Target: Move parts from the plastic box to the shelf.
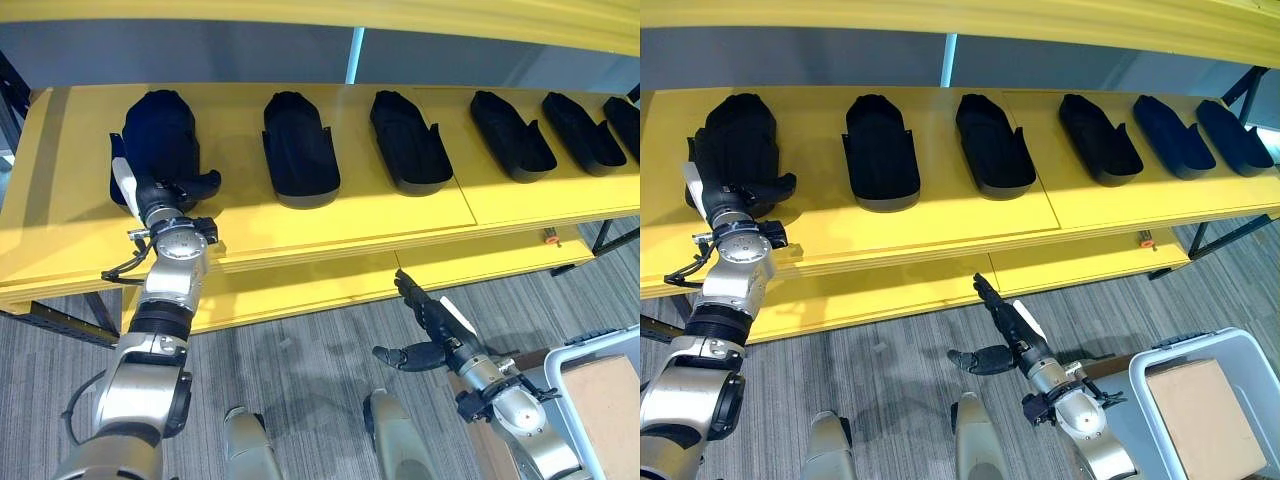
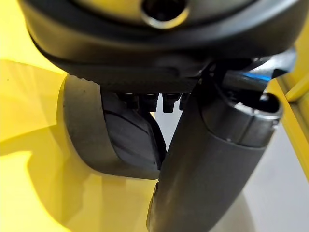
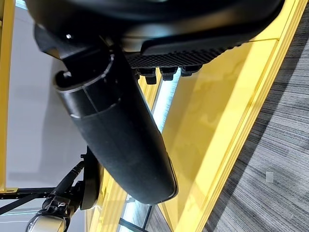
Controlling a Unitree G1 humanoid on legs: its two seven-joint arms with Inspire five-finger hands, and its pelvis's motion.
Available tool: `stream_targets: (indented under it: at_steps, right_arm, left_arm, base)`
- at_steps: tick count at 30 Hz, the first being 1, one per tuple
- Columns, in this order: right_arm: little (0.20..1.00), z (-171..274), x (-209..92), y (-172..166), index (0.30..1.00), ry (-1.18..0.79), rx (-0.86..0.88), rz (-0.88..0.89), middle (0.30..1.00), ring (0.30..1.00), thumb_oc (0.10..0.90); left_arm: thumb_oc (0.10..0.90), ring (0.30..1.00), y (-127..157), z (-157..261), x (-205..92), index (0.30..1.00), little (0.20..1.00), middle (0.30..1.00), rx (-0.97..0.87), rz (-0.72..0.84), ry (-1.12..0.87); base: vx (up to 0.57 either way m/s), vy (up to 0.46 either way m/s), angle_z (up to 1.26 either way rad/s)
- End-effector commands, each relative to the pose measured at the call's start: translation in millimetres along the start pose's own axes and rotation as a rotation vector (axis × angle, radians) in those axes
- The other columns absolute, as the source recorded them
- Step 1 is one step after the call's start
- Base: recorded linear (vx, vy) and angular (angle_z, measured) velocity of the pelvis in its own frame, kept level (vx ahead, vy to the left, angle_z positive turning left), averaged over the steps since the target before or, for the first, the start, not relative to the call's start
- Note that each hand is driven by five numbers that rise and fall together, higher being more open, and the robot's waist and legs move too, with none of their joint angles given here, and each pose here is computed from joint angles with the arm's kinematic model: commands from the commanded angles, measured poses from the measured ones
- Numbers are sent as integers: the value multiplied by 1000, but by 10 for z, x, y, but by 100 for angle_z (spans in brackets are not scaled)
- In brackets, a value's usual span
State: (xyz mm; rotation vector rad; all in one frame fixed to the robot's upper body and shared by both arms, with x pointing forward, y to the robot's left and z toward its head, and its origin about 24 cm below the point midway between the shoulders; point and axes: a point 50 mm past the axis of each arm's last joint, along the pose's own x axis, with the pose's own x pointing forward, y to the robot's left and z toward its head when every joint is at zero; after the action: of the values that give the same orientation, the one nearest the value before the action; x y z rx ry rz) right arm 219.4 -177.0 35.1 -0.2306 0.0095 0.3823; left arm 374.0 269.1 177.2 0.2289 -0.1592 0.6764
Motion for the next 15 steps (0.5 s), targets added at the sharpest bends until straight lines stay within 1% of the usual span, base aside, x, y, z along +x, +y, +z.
stream_targets:
  at_steps: [1, 9, 15]
  right_arm:
    - [1000, 297, -11, -155, 1000, -172, 7, -67, 1000, 1000, 900]
    - [1000, 304, -3, -141, 1000, -175, 11, -55, 1000, 1000, 900]
    - [1000, 322, -4, -164, 1000, -183, -1, -65, 1000, 1000, 900]
  left_arm:
    - [900, 1000, -5, 625, 56, 1000, 1000, 1000, -134, -5, -257]
    - [900, 1000, 49, 663, 53, 1000, 1000, 1000, -129, 7, -286]
    - [900, 1000, 113, 807, -46, 1000, 1000, 1000, -159, 17, -387]
  base:
    - [0, 0, 0]
    - [0, 0, 0]
    - [0, 0, 0]
